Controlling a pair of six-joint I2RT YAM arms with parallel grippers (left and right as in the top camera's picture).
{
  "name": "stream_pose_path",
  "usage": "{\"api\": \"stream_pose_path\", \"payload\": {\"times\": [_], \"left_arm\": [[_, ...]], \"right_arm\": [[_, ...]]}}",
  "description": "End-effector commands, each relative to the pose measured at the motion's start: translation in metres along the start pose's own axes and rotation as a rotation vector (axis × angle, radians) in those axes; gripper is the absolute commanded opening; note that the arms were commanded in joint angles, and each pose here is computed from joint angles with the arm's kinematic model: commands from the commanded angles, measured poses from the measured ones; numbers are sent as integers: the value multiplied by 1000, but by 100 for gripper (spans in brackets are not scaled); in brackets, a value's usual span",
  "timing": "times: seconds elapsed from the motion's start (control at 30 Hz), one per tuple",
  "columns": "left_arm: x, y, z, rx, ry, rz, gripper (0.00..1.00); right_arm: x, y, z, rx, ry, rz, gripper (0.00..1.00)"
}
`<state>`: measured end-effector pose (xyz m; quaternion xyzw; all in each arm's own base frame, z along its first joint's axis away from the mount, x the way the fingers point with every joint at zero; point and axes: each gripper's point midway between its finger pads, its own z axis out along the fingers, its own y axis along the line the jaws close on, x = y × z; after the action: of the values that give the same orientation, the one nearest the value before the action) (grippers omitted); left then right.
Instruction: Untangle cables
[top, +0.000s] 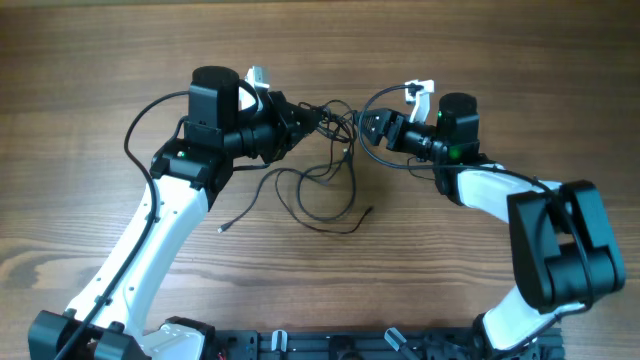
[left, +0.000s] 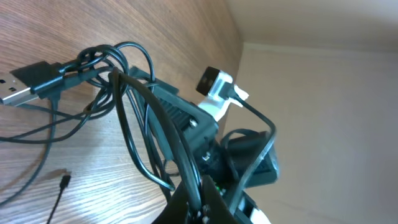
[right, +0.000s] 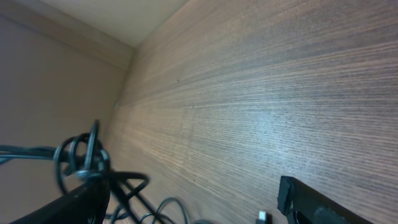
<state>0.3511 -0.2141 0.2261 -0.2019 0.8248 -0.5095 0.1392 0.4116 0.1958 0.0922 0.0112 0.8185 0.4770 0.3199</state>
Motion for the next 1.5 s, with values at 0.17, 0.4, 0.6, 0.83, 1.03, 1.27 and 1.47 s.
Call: {"api": "stream_pose_path", "payload": {"times": [0.17, 0.4, 0.6, 0.83, 1.03, 1.27, 1.47], "left_arm": [[19, -35, -4, 144, 119, -9, 4], [49, -44, -2, 180, 243, 35, 4], [78, -68, -51, 400, 421, 365, 4], [85, -47, -51, 378, 435, 444, 4], [20, 60, -60, -115, 161, 318, 4], [-26, 110, -78, -429, -66, 224, 4], [-25, 51, 7, -239, -74, 545, 74]], "right_arm": [[4, 15, 11, -148, 4, -1, 93], [-26, -24, 9, 56, -165, 37, 91], [-122, -94, -61, 333, -296, -16, 86], [-210, -129, -162, 904, -390, -114, 98], [-233, -167, -270, 1122, -468, 9, 99], [-224, -134, -227, 784, -251, -182, 99], [-144, -49, -111, 300, 105, -373, 100]]}}
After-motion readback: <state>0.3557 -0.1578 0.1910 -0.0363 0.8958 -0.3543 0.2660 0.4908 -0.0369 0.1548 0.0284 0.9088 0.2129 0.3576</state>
